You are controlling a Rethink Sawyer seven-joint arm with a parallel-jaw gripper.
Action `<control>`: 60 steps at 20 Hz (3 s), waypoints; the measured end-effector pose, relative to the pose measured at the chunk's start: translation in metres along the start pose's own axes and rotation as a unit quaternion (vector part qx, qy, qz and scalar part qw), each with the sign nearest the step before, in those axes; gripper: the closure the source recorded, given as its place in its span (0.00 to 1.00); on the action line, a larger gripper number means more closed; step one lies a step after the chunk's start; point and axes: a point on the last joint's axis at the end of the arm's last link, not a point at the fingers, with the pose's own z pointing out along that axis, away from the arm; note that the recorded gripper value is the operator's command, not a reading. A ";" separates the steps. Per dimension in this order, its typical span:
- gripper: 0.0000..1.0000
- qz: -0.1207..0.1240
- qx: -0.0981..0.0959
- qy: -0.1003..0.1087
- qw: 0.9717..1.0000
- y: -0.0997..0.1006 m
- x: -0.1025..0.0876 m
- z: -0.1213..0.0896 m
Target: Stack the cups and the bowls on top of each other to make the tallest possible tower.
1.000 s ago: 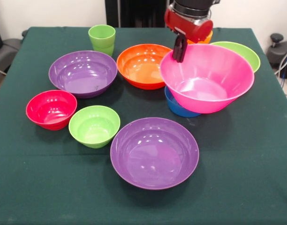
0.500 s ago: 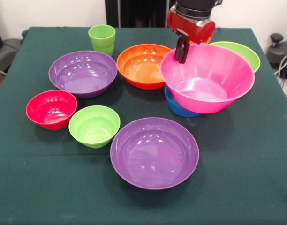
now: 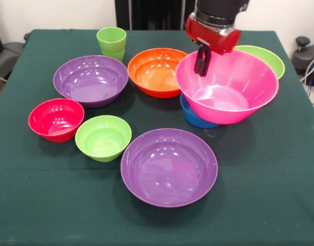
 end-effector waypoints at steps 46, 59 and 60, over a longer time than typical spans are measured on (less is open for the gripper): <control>1.00 -0.026 0.012 0.005 1.000 0.001 -0.004 0.053; 1.00 -0.027 0.036 0.008 0.999 -0.045 0.010 0.011; 1.00 -0.026 0.037 0.009 0.999 -0.046 0.010 0.011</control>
